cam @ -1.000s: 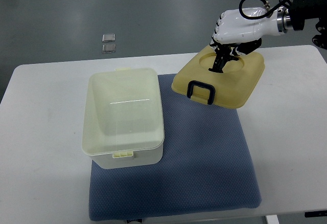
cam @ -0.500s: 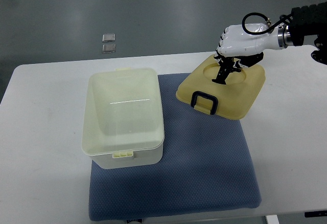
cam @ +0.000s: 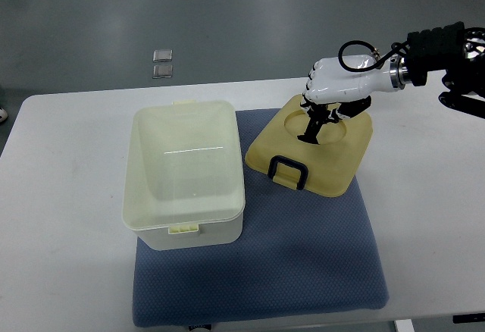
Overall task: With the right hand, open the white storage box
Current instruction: 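Carry the lid away from the box and lower it onto the cushion, then open the right hand fingers to release the lid handle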
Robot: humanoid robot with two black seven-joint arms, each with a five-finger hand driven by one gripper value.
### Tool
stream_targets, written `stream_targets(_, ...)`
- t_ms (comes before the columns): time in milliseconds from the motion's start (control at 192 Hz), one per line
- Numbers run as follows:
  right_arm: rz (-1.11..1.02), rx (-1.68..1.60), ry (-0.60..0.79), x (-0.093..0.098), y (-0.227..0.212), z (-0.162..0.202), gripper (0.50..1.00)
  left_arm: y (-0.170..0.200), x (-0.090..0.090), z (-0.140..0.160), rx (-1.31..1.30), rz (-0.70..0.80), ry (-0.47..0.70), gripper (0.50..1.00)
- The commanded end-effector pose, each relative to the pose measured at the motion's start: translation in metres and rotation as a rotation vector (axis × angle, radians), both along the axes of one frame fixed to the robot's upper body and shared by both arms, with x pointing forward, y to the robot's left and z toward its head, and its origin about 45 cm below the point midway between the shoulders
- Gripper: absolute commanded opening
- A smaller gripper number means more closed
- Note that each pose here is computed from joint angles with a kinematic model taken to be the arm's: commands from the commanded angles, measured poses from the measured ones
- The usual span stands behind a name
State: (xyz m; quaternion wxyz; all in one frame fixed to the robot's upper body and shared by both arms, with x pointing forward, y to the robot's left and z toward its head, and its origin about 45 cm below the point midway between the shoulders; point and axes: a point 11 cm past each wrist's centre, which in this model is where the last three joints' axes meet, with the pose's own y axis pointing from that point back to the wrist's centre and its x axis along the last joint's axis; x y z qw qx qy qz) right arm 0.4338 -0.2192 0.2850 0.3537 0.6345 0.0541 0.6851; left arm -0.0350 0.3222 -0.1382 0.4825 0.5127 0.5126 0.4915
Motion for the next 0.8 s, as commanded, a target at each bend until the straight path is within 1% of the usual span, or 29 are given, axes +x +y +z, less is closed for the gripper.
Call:
stream_targets(0, -0.001, 0.000, 0.006, -0.001, 0.000, -0.003, 0.500, 0.000, 0.000, 0.000, 0.000, 0.000, -0.001, 1.000)
stream_targets(167, -0.012, 0.006, 0.011, -0.001, -0.003, -0.005, 0.502, 0.000, 0.000, 0.000, 0.000, 0.000, -0.001, 1.000)
stream_targets(172, -0.012, 0.006, 0.013, -0.001, -0.003, -0.005, 0.519, 0.000, 0.000, 0.000, 0.000, 0.000, -0.001, 1.000)
stream_targets(177, -0.012, 0.006, 0.013, -0.001, -0.003, -0.005, 0.519, 0.000, 0.000, 0.000, 0.000, 0.000, -0.001, 1.000)
stream_targets(182, -0.012, 0.006, 0.013, -0.001, -0.003, -0.005, 0.537, 0.000, 0.000, 0.000, 0.000, 0.000, -0.001, 1.000)
stream_targets(214, -0.014, 0.008, 0.019, -0.002, -0.003, -0.008, 0.568, 0.000, 0.000, 0.000, 0.000, 0.000, -0.001, 1.000)
stream_targets(286, -0.018, 0.009, 0.030, -0.004, -0.005, -0.013, 0.576, 0.000, -0.001, 0.000, 0.000, 0.000, 0.001, 1.000)
stream_targets(370, -0.019, 0.010, 0.040, -0.006, -0.005, -0.017, 0.613, 0.000, -0.001, 0.000, 0.000, 0.000, 0.001, 1.000)
stream_targets(391, -0.018, 0.011, 0.042, -0.006, -0.004, -0.018, 0.627, 0.000, 0.000, 0.000, 0.000, 0.000, -0.001, 1.000)
stream_targets(406, -0.018, 0.012, 0.044, -0.006, -0.004, -0.019, 0.652, 0.000, 0.000, 0.000, 0.000, 0.000, -0.001, 1.000)
stream_targets(422, -0.017, 0.012, 0.046, -0.007, -0.003, -0.019, 0.660, 0.000, 0.000, 0.000, 0.000, 0.000, -0.001, 1.000)
stream_targets(427, -0.016, 0.014, 0.047, -0.007, -0.003, -0.020, 0.670, 0.000, -0.001, 0.000, 0.000, 0.000, 0.001, 1.000)
stream_targets(469, -0.012, 0.017, 0.051, -0.007, 0.000, -0.021, 0.697, 0.000, 0.000, 0.000, 0.000, 0.000, -0.001, 1.000)
stream_targets(474, -0.010, 0.020, 0.051, -0.007, 0.002, -0.021, 0.713, 0.000, 0.000, 0.000, 0.000, 0.000, -0.001, 1.000)
stream_targets(479, -0.010, 0.020, 0.051, -0.007, 0.002, -0.021, 0.713, 0.000, 0.000, 0.000, 0.000, 0.000, -0.001, 1.000)
stream_targets(484, -0.010, 0.023, 0.053, -0.007, 0.003, -0.021, 0.733, 0.000, 0.000, 0.000, 0.000, 0.000, 0.001, 1.000)
stream_targets(490, -0.010, 0.023, 0.053, -0.007, 0.003, -0.021, 0.733, 0.000, 0.000, 0.000, 0.000, 0.000, 0.001, 1.000)
stream_targets(495, -0.007, 0.025, 0.053, -0.008, 0.004, -0.021, 0.754, 0.000, 0.000, 0.000, 0.000, 0.000, -0.001, 1.000)
stream_targets(500, -0.007, 0.025, 0.053, -0.008, 0.004, -0.021, 0.754, 0.000, 0.000, 0.000, 0.000, 0.000, -0.001, 1.000)
stream_targets(505, -0.006, 0.027, 0.053, -0.007, 0.005, -0.021, 0.774, 0.000, -0.001, 0.000, 0.000, 0.000, 0.001, 1.000)
stream_targets(510, -0.006, 0.028, 0.053, -0.007, 0.005, -0.021, 0.774, 0.000, -0.001, 0.000, 0.000, 0.000, 0.001, 1.000)
stream_targets(516, -0.005, 0.029, 0.054, -0.008, 0.006, -0.021, 0.790, 0.000, 0.000, 0.000, 0.000, 0.000, -0.001, 1.000)
stream_targets(547, -0.005, 0.032, 0.055, -0.008, 0.007, -0.021, 0.821, 0.000, 0.000, 0.000, 0.000, 0.000, 0.001, 1.000)
stream_targets(594, -0.004, 0.035, 0.057, -0.008, 0.008, -0.022, 0.844, 0.000, -0.001, 0.000, 0.000, 0.000, 0.001, 1.000)
stream_targets(599, -0.004, 0.035, 0.057, -0.008, 0.008, -0.022, 0.852, 0.000, 0.000, 0.000, 0.000, 0.000, -0.001, 1.000)
stream_targets(620, -0.004, 0.038, 0.059, -0.008, 0.008, -0.021, 0.858, 0.000, 0.000, 0.000, 0.000, 0.000, -0.001, 1.000)
stream_targets(797, -0.005, 0.040, 0.058, -0.008, 0.009, -0.019, 0.858, 0.000, 0.000, 0.000, 0.000, 0.000, -0.001, 1.000)
